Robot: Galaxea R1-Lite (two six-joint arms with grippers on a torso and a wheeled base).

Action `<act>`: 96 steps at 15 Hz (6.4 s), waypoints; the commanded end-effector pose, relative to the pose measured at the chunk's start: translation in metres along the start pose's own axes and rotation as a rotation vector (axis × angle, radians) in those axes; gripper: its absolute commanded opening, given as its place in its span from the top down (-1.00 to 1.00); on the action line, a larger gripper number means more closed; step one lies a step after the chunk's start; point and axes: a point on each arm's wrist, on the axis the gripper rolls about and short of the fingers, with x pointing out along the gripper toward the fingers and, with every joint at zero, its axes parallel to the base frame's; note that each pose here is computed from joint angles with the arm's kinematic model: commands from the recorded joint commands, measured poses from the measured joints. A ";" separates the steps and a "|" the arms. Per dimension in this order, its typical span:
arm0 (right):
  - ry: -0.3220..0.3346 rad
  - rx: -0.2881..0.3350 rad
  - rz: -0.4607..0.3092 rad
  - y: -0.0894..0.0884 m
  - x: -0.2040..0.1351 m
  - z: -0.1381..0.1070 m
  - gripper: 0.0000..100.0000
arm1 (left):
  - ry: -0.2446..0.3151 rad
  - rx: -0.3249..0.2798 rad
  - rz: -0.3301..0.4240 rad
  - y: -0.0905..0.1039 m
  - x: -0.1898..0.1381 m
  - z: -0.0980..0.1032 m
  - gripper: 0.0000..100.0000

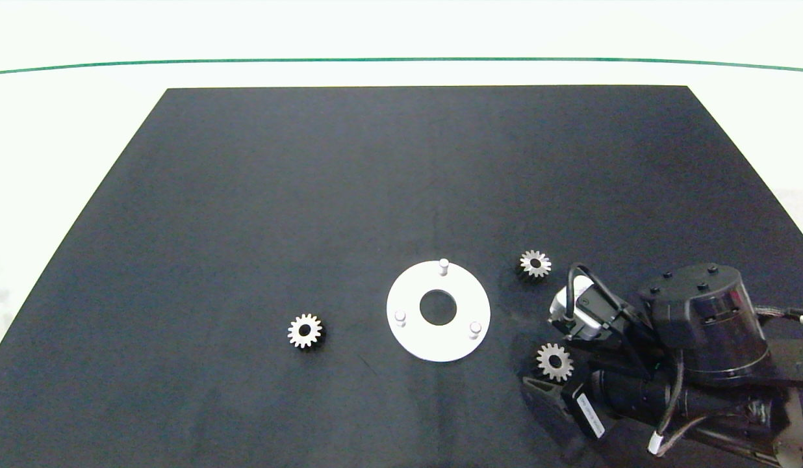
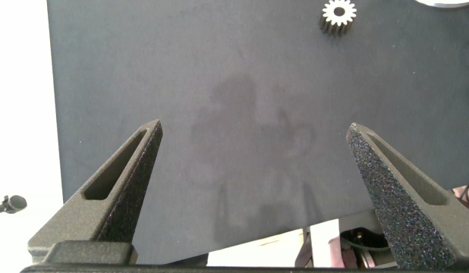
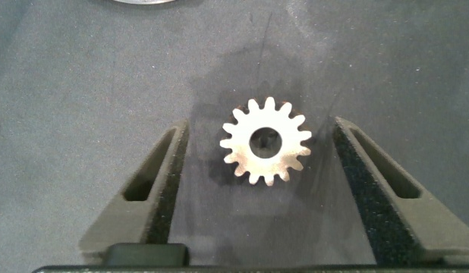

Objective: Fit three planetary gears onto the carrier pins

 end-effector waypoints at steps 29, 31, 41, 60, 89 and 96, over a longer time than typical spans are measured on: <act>0.007 -0.006 -0.022 0.000 0.005 0.000 0.77 | -0.007 0.003 -0.007 0.001 -0.001 0.003 -1.00; 0.016 -0.008 -0.030 -0.001 0.003 0.000 0.83 | -0.006 0.003 -0.007 0.001 -0.001 0.003 -1.00; -0.009 -0.007 -0.045 -0.007 -0.015 0.029 0.92 | 0.000 0.004 -0.010 0.000 0.000 0.001 -1.00; -0.010 -0.129 0.020 0.043 -0.006 0.086 0.92 | 0.004 0.006 -0.011 0.001 0.001 0.003 -1.00; 0.034 -0.129 0.020 0.049 0.020 0.095 0.92 | -0.002 0.007 -0.013 0.002 0.000 0.008 -1.00; 0.043 -0.126 0.013 0.047 0.024 0.095 0.92 | -0.004 0.009 -0.012 0.002 0.000 0.009 -1.00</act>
